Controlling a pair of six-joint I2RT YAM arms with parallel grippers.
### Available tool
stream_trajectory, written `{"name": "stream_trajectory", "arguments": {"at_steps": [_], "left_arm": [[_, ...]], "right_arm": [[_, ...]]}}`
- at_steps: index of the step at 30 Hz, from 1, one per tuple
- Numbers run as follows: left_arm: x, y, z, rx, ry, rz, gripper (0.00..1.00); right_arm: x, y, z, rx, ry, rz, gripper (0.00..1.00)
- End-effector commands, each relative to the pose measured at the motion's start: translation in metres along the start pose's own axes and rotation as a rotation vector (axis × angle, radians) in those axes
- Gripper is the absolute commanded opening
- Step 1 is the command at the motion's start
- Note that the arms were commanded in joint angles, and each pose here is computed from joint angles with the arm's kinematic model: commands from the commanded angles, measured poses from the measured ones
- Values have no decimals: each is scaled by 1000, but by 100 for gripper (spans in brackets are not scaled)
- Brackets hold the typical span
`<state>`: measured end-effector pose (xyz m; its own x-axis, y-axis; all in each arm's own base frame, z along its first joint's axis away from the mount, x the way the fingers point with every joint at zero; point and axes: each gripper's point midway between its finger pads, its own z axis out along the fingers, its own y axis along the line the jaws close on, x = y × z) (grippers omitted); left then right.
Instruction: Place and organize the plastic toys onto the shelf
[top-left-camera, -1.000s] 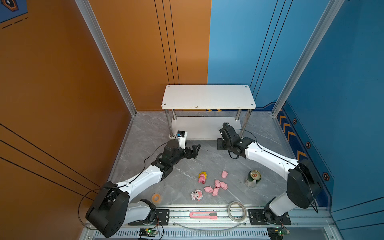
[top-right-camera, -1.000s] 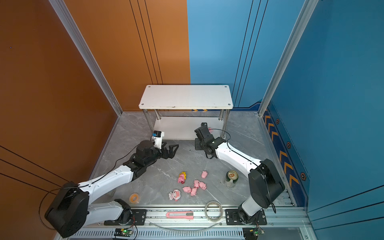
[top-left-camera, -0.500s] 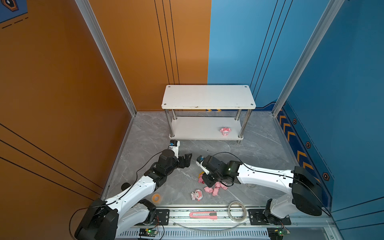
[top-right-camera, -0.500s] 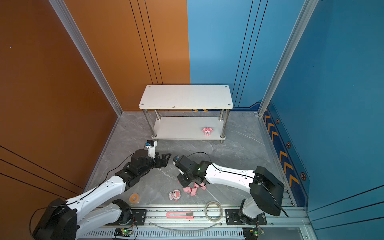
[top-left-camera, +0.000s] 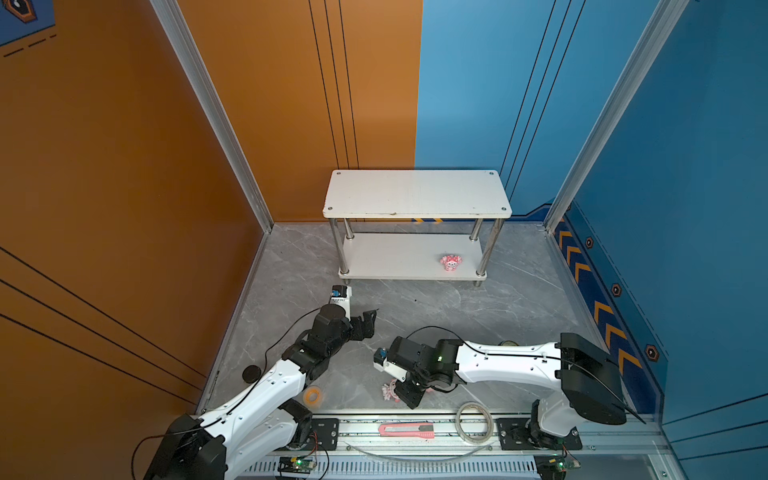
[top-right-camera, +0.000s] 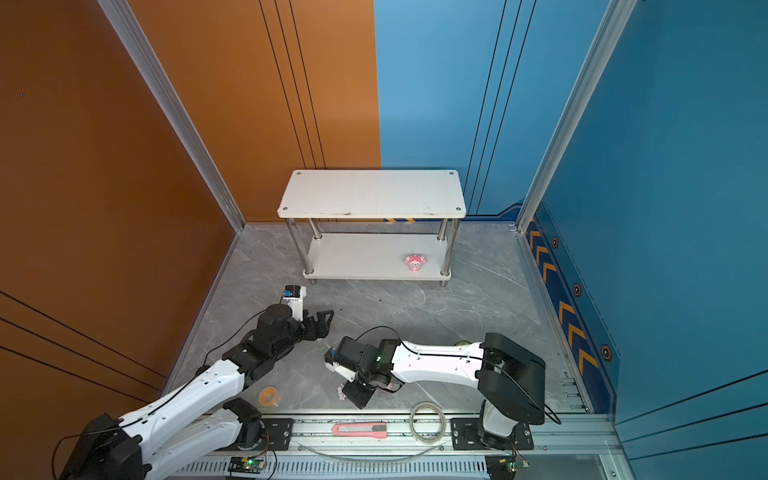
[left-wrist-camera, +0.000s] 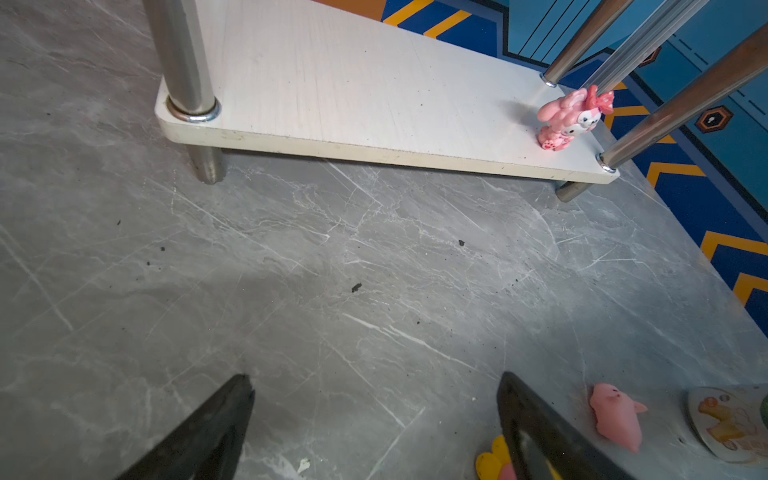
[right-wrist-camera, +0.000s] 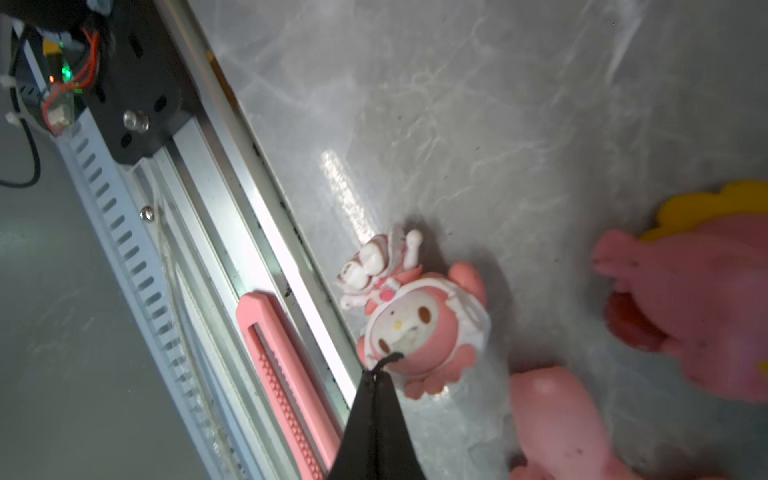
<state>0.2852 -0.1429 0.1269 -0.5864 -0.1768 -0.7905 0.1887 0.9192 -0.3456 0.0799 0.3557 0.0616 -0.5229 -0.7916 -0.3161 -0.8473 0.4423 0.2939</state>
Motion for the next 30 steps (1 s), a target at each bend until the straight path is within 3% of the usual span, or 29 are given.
{"name": "stream_trajectory", "arguments": {"at_steps": [1,10,18,24,30], "left_arm": [[6,11,-2,-44,11,-4,93],[9,13,-5,-46,12,-3,94],[13,11,-9,-33,37,7,96],[28,-6,-14,28,98,19,97],[59,-34,-31,68,198,114,100]], "right_arm": [[10,15,-2,-53,65,-32,0],[0,-8,18,3,70,20,0],[-54,-58,29,40,-58,108,0],[-67,-100,14,136,-116,179,0],[-57,-133,-16,191,-184,316,4]]}}
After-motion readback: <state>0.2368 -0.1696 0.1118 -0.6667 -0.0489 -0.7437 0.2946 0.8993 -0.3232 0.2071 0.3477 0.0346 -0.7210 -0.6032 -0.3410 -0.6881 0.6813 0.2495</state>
